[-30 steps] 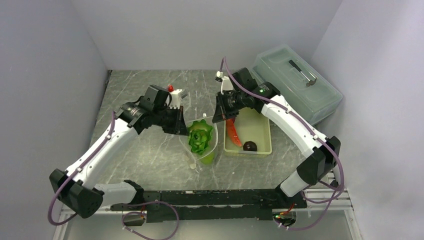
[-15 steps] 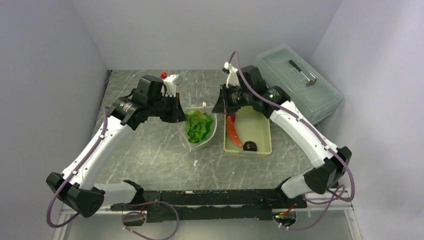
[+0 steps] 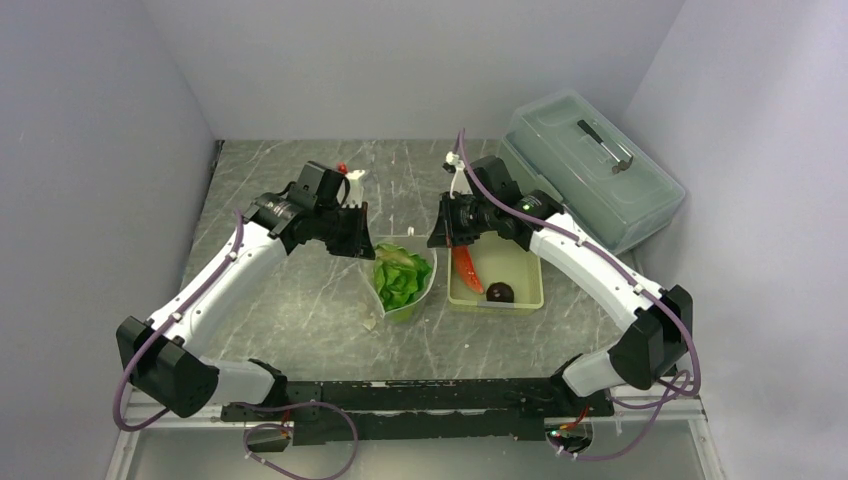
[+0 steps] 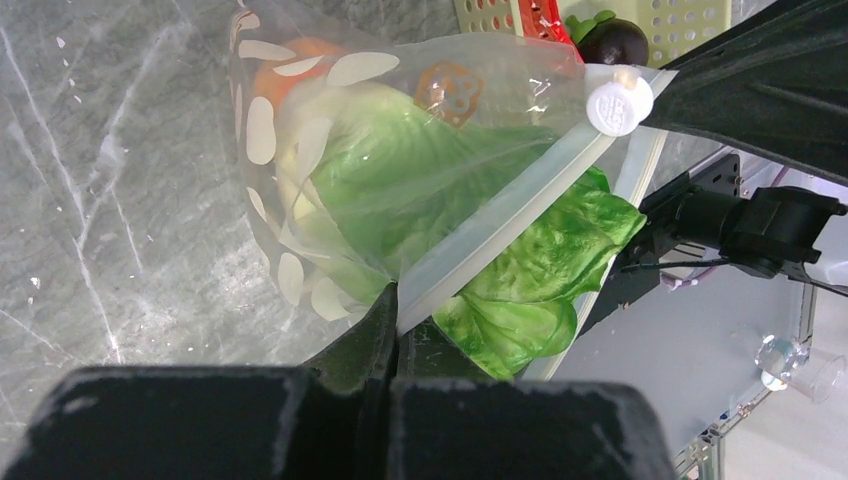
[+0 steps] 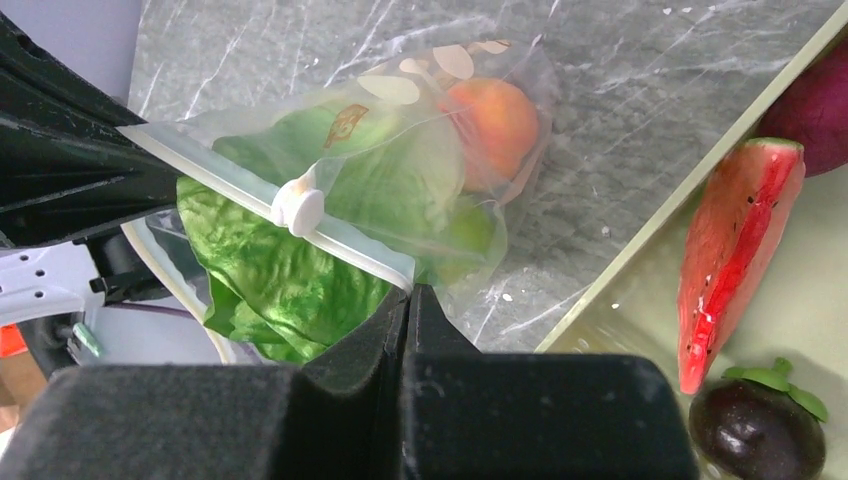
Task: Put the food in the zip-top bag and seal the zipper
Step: Place the fake vegetable in the zipper food storage bag.
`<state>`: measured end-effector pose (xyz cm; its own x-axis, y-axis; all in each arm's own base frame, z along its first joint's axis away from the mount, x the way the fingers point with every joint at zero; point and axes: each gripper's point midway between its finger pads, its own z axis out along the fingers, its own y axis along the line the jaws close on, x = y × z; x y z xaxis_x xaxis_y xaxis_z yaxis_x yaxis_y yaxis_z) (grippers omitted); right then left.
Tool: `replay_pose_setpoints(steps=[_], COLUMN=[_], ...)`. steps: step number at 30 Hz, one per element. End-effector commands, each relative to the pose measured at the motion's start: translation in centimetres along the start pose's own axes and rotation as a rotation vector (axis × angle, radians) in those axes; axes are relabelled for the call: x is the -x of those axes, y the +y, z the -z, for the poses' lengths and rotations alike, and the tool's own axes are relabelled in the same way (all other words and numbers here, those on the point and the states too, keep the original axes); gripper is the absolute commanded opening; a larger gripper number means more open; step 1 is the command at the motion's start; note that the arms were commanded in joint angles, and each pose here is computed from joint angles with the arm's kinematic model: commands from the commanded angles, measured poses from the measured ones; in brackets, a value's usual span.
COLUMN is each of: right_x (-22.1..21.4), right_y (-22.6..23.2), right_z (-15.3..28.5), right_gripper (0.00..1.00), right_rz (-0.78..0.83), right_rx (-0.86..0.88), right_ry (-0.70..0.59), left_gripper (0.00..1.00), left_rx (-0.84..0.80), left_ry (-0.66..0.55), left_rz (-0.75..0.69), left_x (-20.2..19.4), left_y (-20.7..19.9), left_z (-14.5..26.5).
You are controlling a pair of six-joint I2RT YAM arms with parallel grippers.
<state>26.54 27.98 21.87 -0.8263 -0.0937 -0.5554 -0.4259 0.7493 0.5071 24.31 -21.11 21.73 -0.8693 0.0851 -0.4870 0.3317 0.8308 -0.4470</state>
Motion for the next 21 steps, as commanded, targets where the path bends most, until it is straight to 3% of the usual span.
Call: replay_pose_setpoints(steps=[1,8,12,15,21], right_x=[1.3,3.0,3.9,4.2,4.0], right_y=[-3.0,-0.9,1.2,3.1,7.5], right_z=[1.5,3.7,5.6,6.4,6.2], right_gripper=[0.06,0.39,0.42,0.38,0.06], right_rz=[-0.004,0.03,0.062,0.088,0.154], right_rx=[-0.15,-0.127,-0.097,-0.058,0.017], right_ry=[-0.053,-0.111,-0.155,-0.174,-0.174], left_gripper=[0.0,0.0,0.0,0.0,0.0], left_rx=[0.066,0.028,0.011,-0.006,-0.029], left_ry=[-0.031,-0.035,-0.034,-0.033,-0.038], left_rz=[0.0,-0.017,-0.017,-0.014,-0.011], left_x=[0.7,1.0,1.1,1.2,1.3], left_y=[1.5,0.6,0.3,0.0,-0.5], left_z=[1.5,2.0,2.0,1.9,2.1])
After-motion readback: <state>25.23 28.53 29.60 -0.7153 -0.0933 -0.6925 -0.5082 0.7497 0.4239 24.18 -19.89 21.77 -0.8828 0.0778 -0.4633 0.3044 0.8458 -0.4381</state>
